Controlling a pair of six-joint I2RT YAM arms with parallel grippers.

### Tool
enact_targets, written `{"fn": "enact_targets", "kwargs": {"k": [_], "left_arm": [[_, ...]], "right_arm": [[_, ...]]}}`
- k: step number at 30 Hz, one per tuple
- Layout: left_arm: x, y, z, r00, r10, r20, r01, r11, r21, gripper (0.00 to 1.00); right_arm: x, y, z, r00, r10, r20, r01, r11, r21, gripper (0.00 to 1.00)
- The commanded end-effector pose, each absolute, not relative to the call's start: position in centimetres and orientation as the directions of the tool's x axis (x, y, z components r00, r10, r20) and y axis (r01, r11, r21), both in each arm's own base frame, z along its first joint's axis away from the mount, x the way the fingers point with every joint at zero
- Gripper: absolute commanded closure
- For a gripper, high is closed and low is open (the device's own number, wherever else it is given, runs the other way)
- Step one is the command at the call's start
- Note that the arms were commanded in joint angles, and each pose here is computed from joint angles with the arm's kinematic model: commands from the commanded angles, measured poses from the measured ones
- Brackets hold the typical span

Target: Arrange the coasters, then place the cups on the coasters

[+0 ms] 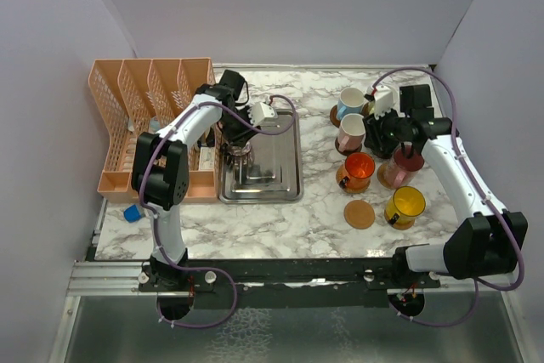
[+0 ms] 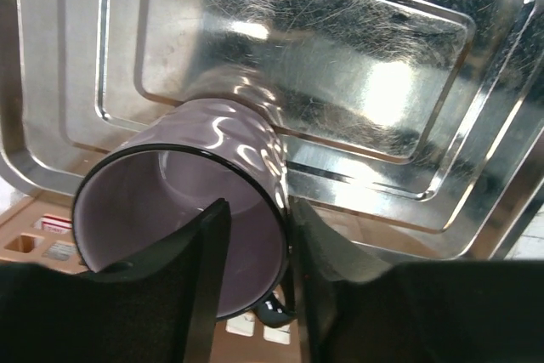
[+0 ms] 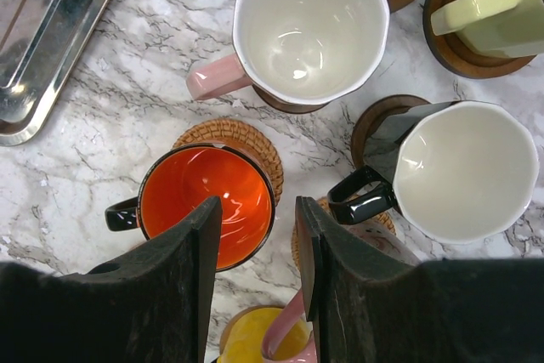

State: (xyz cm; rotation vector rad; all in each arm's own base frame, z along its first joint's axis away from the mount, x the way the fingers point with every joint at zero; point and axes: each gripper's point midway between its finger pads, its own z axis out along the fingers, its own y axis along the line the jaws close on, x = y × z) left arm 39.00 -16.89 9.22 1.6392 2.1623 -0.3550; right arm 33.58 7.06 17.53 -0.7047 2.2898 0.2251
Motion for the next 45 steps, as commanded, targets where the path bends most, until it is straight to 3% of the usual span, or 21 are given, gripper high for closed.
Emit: {"fn": "enact_targets", "kwargs": {"k": [1, 10, 20, 28, 38, 45], "left_arm": [[37.9, -16.4, 8.8, -0.275, 0.854, -0.442, 0.952, 0.307, 0.001, 0.68], [36.1, -18.4, 10.4, -0.259, 0.854, -0.451, 0.955, 0.297, 0.014, 1.00], [31.5, -25.1, 15.3, -0.201, 0.846, -0.493, 0.958, 0.274, 0.080, 1.00], [26.0, -33.0, 18.7, -0.157, 0.804, -0.574, 0.975, 0.218, 0.038, 1.00], [16.7, -42.3, 19.5, -0.043, 0.803, -0.594, 0.997, 0.075, 0.029, 1.00], [14.4, -48.2, 18.6, -0.063, 0.786, -0.615, 0.997, 0.071, -0.012, 1.00]], "right_arm": [[34.1, 7.7, 19.3, -0.567, -0.407, -0.716, -0.561, 0.827, -0.025, 0.59], [34.1, 7.9, 19.5, -0.574, -0.384, -0.723, -0.552, 0.834, -0.005, 0.59], [34.8, 6.5, 20.4, -0.582, -0.324, -0.746, -0.442, 0.896, -0.045, 0.59], [36.6, 3.6, 22.6, -0.565, -0.271, -0.779, -0.298, 0.948, -0.113, 0.59], [39.9, -0.1, 23.3, -0.565, -0.186, -0.804, -0.163, 0.980, -0.112, 0.58], [40.0, -1.7, 22.8, -0.576, -0.147, -0.804, -0.124, 0.988, -0.092, 0.58]]}}
